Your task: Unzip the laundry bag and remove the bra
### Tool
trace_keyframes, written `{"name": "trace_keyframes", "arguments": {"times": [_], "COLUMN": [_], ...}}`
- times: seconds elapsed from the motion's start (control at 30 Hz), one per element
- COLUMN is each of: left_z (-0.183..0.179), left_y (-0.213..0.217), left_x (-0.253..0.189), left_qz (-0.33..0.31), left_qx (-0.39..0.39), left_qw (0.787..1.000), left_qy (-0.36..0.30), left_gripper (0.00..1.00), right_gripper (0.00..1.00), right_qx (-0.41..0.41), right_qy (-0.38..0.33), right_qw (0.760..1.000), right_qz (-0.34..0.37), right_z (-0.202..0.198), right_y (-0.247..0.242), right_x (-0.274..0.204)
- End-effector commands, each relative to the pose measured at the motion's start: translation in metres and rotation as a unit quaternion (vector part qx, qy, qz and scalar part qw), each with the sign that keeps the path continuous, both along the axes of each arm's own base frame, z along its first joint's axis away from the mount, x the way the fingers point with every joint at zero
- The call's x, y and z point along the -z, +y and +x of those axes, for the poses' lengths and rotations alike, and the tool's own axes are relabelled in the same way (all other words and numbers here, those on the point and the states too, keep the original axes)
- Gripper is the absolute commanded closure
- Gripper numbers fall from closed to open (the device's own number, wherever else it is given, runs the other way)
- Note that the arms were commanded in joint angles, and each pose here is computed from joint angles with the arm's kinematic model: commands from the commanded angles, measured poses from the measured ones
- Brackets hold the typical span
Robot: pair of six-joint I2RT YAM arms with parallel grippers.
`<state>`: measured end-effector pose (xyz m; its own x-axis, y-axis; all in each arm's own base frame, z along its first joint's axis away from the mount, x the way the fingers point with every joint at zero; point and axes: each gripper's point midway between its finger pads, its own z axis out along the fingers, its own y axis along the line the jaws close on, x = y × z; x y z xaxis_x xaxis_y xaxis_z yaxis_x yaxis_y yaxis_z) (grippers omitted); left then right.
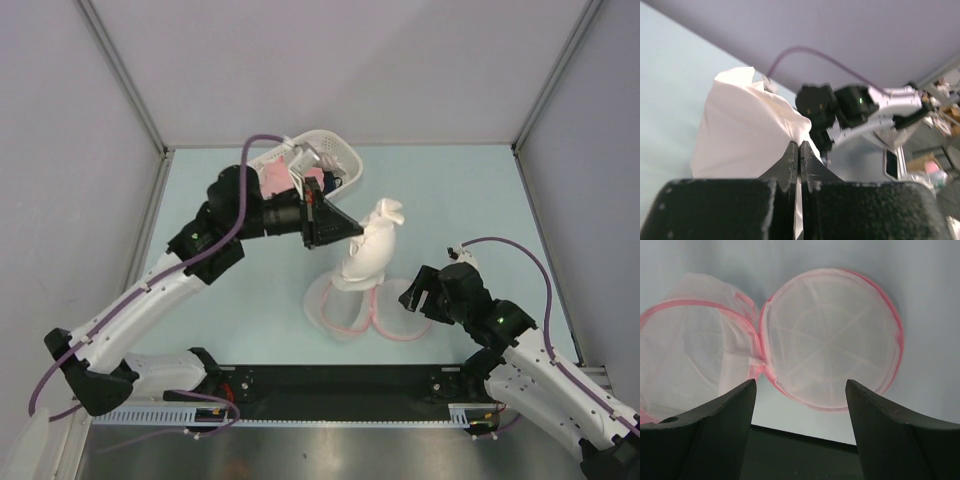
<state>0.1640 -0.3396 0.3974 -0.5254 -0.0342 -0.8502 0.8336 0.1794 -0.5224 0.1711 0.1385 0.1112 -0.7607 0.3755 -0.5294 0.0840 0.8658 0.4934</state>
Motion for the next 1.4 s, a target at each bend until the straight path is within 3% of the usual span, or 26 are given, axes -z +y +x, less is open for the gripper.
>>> {"name": "trace_keyframes", "arguments": {"times": [0.0, 0.1, 0.2, 0.33, 0.53, 0.6, 0.8, 1.1, 1.2, 1.37], "left_z": [0.021, 0.062, 0.106, 0.169, 0.243, 0.269, 0.325, 0.370, 0.382, 0.384], "left_y": [0.031, 0.057, 0.080, 0.119, 0.161, 0.179, 0.211, 0.233, 0.234, 0.221], "left_x": [-0.071, -0.094, -0.092, -0.077, -0.043, -0.023, 0.040, 0.104, 0.130, 0.171], "left_qz": [-0.051, -0.043, 0.005, 0.084, 0.164, 0.203, 0.285, 0.369, 0.398, 0.411], "left_qx": [-0.051, -0.141, -0.229, -0.356, -0.440, -0.474, -0.509, -0.531, -0.522, -0.487], "left_qw": [0.995, 0.984, 0.966, 0.922, 0.875, 0.849, 0.808, 0.760, 0.753, 0.770], "left_qy": [-0.072, -0.102, -0.119, -0.126, -0.114, -0.111, -0.082, -0.061, -0.055, -0.023], "left_gripper": [1.00, 1.00, 1.00, 1.00, 1.00, 1.00, 1.00, 1.00, 1.00, 1.00], "right_gripper": [0.23, 0.23, 0.23, 0.23, 0.22, 0.23, 0.23, 0.22, 0.23, 0.23], "right_qx": [0.007, 0.008, 0.004, 0.003, 0.003, 0.004, 0.003, -0.005, -0.004, -0.001], "right_qy": [-0.015, -0.016, -0.016, -0.017, -0.016, -0.016, -0.010, -0.004, -0.003, -0.005], "right_qw": [1.000, 1.000, 1.000, 1.000, 1.000, 1.000, 1.000, 1.000, 1.000, 1.000], "right_qz": [0.005, 0.007, 0.008, 0.008, 0.007, 0.007, 0.004, 0.004, 0.004, 0.007], "right_z": [0.006, 0.007, 0.007, 0.007, 0.007, 0.007, 0.009, 0.010, 0.010, 0.010], "right_y": [0.002, 0.002, 0.004, 0.005, 0.004, 0.004, 0.006, 0.011, 0.011, 0.011], "right_x": [-0.006, -0.006, -0.006, -0.008, -0.009, -0.008, -0.006, -0.004, -0.004, -0.005]}}
